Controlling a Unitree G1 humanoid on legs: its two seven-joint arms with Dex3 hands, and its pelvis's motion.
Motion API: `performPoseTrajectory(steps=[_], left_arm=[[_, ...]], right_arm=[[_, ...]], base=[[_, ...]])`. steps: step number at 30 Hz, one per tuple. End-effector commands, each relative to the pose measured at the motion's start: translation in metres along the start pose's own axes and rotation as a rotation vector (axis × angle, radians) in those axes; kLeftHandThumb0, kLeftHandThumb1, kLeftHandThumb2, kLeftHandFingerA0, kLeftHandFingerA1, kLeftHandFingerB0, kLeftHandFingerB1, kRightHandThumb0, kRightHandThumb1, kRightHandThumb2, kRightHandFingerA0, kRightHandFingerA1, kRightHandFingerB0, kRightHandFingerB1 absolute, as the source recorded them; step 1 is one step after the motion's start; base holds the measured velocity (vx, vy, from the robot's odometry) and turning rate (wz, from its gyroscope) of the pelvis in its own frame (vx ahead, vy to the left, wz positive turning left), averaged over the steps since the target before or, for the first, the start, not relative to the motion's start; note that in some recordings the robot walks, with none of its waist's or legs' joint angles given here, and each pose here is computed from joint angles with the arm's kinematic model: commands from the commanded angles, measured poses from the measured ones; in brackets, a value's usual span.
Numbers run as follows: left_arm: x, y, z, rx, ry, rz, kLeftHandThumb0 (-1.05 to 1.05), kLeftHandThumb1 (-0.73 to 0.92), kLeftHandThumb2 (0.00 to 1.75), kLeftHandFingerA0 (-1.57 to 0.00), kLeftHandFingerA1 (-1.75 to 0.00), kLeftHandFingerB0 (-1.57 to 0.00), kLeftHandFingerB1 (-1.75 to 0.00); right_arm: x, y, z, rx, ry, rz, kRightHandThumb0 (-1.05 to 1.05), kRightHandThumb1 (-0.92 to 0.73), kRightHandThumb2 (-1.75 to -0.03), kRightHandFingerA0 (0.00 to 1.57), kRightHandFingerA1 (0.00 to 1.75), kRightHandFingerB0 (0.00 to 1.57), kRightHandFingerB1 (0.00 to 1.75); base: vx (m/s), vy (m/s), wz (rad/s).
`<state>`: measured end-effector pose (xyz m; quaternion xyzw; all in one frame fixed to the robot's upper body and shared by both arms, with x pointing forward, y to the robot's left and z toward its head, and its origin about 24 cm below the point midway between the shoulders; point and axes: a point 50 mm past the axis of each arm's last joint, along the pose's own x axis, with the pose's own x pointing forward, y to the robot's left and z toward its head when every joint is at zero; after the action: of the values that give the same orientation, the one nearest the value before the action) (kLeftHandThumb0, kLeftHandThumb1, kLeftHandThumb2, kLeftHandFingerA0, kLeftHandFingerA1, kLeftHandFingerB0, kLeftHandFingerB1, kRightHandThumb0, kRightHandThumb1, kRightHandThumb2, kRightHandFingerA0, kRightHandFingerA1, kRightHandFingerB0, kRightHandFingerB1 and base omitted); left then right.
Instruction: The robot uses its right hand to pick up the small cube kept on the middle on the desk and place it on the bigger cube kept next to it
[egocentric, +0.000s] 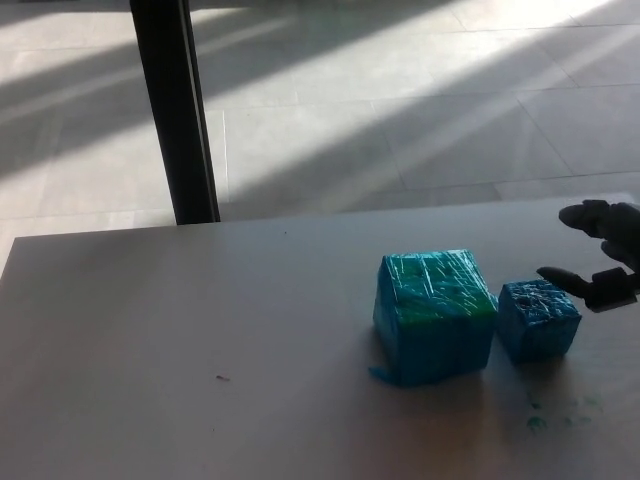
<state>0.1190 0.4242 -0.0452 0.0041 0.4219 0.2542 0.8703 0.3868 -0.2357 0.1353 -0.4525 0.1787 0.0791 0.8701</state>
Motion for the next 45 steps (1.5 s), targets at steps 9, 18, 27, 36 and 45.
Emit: performPoseTrajectory(steps=[9,18,27,36,45], left_arm=[[-0.001,0.003,0.004,0.037,-0.002,-0.001,1.05,-0.73,0.06,-0.70,-1.46,-1.02,-1.37],[0.000,0.003,0.006,0.008,-0.007,0.008,-0.23,-0.35,0.71,-1.00,-1.11,-1.26,-1.22],[0.000,0.003,0.011,0.023,-0.018,-0.006,1.05,-0.73,0.07,-0.71,-1.47,-1.12,-1.39],[0.000,0.004,0.013,0.017,-0.022,0.002,-0.24,-0.36,0.70,-1.00,-1.11,-1.23,-1.21],[0.000,0.003,0.015,0.021,-0.023,-0.008,-0.23,-0.34,0.72,-0.98,-1.10,-1.23,-1.21]], right_arm=[[0.005,0.012,-0.001,-0.107,-0.060,-0.006,-0.83,-0.48,-0.76,0.00,0.01,0.03,0.18],[0.009,0.031,0.005,-0.216,-0.058,0.116,-0.79,-0.46,-0.78,0.00,0.06,0.09,0.12],[0.009,0.042,-0.005,-0.298,-0.028,0.211,-0.77,-0.45,-0.76,0.00,0.05,0.09,0.17],[0.011,0.049,-0.003,-0.466,0.026,0.284,-0.55,-0.37,-0.66,0.00,0.10,0.06,0.25],[0.010,0.066,-0.012,-0.691,0.012,0.273,-0.25,-0.53,-0.59,0.21,1.01,0.23,0.39]], base=[[0.00,0.000,0.00],[0.00,0.000,0.00],[0.00,0.000,0.00],[0.00,0.000,0.00],[0.00,0.000,0.00]])
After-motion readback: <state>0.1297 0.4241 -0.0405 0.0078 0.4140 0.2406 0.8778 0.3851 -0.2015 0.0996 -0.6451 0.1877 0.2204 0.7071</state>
